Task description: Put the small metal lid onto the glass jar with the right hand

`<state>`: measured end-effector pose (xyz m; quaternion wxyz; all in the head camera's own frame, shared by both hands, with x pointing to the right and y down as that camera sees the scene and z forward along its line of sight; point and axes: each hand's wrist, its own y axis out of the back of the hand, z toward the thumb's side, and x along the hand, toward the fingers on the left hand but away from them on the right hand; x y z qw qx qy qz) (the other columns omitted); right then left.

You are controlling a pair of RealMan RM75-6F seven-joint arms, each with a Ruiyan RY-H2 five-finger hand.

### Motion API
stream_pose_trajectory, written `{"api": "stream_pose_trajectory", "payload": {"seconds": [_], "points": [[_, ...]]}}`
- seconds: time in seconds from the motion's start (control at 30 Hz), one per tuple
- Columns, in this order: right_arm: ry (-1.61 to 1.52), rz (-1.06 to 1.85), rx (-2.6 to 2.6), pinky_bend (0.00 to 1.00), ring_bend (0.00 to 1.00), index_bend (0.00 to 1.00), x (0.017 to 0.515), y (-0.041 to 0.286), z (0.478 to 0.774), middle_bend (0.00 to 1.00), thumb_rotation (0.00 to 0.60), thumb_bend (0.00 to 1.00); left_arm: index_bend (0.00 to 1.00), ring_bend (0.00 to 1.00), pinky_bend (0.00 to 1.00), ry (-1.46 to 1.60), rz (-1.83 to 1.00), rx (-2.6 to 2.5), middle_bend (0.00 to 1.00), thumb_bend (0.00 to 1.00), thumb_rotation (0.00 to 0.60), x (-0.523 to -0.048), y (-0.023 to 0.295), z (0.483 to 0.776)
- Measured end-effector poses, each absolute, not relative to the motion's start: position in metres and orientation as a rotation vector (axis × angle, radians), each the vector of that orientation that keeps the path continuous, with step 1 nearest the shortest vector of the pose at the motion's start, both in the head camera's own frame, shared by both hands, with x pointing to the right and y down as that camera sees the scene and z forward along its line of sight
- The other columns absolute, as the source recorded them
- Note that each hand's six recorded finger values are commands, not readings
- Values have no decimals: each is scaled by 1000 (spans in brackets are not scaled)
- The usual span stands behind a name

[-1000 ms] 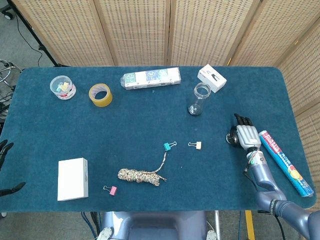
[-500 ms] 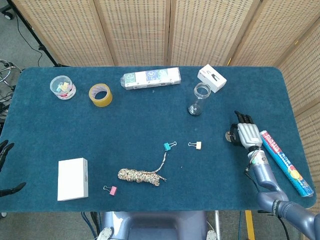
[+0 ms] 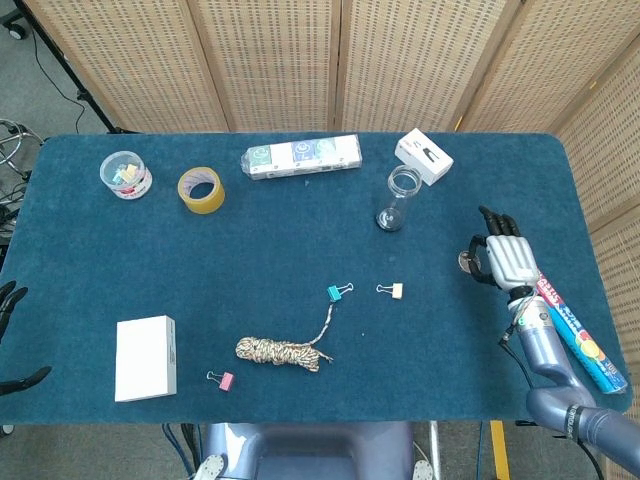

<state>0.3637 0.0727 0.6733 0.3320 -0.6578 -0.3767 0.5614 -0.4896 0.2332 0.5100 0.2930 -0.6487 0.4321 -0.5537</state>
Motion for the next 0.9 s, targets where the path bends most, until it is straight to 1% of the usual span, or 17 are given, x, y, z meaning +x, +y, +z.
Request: {"api": "stream_pose_trajectory", "payload": {"seconds": [0.2, 0.33, 0.43, 0.53, 0.67, 0.9], "points": [[-997, 1390, -1679, 0, 0, 640, 356, 51, 633, 0, 600, 566, 0, 0, 0, 1154, -1463, -1733, 0, 0, 600, -490, 234, 508], [-1014, 1336, -1644, 0, 0, 642, 346, 27, 601, 0, 600, 566, 0, 0, 0, 1152, -1461, -1738, 0, 0, 600, -490, 235, 507], [-1057, 1293, -1649, 0, 0, 642, 334, 8, 584, 0, 600, 566, 0, 0, 0, 1150, -1460, -1742, 0, 0, 600, -490, 235, 508], [-1084, 1269, -1656, 0, 0, 642, 324, -9, 574, 0, 600, 566, 0, 0, 0, 1145, -1458, -1745, 0, 0, 600, -490, 235, 508], [-1089, 1258, -1643, 0, 0, 643, 312, -28, 569, 0, 600, 569, 0, 0, 0, 1145, -1460, -1748, 0, 0, 600, -490, 235, 508], [-1111, 1287, -1626, 0, 0, 644, 297, -55, 581, 0, 600, 572, 0, 0, 0, 1158, -1471, -1739, 0, 0, 600, -492, 233, 509]]}}
